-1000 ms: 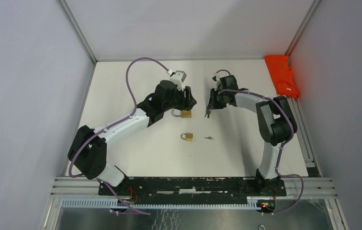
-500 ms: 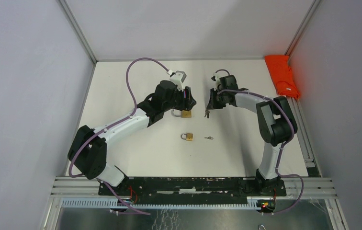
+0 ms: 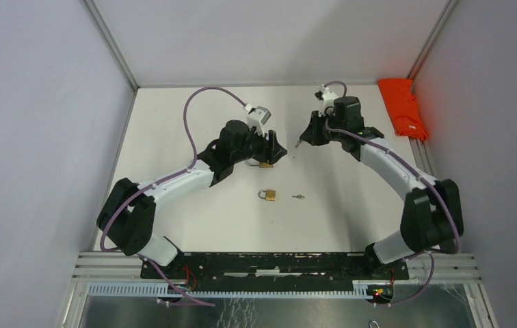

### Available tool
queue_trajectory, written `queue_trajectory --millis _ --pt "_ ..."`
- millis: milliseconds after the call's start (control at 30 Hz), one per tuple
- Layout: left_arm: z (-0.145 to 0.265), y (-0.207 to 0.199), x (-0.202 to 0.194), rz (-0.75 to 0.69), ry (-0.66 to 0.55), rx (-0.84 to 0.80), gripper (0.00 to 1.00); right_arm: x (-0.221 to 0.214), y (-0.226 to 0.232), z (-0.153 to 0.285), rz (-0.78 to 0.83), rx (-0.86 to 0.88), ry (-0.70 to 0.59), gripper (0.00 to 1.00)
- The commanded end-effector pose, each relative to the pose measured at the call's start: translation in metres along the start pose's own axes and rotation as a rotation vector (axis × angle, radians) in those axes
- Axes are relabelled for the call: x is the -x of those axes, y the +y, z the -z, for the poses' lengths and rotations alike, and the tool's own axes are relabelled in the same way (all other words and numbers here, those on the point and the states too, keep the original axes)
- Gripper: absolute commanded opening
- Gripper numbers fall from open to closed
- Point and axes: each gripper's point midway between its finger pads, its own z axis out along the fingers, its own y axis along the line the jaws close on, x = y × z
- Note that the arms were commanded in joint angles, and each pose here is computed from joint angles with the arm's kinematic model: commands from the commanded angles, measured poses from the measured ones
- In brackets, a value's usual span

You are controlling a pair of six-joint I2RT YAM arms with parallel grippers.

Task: Unlock with the key

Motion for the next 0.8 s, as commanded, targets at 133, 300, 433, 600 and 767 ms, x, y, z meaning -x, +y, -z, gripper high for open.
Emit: queue_trajectory --millis 133,300,433,600,767 --pt "0.028 -0.074 0.056 -0.249 -0.186 -0.368 0.67 0.044 0.040 0.072 0.105 0.056 -0.162 0.00" --pt "0.047 -0.097 0.075 -0.348 -0.264 -0.466 0.67 0.055 0.058 0.102 0.137 0.092 -0.211 0.00" --pt "0.054 -0.101 0.082 -0.416 -0.302 -0.483 0.66 0.057 0.071 0.118 0.149 0.131 -0.231 0.00" --pt "0.054 -0.105 0.084 -0.451 -0.329 -0.511 0.64 0.060 0.086 0.135 0.160 0.177 -0.261 0.00" --pt "0.053 -0.107 0.085 -0.457 -0.389 -0.533 0.64 0.064 0.100 0.150 0.180 0.223 -0.290 0.00"
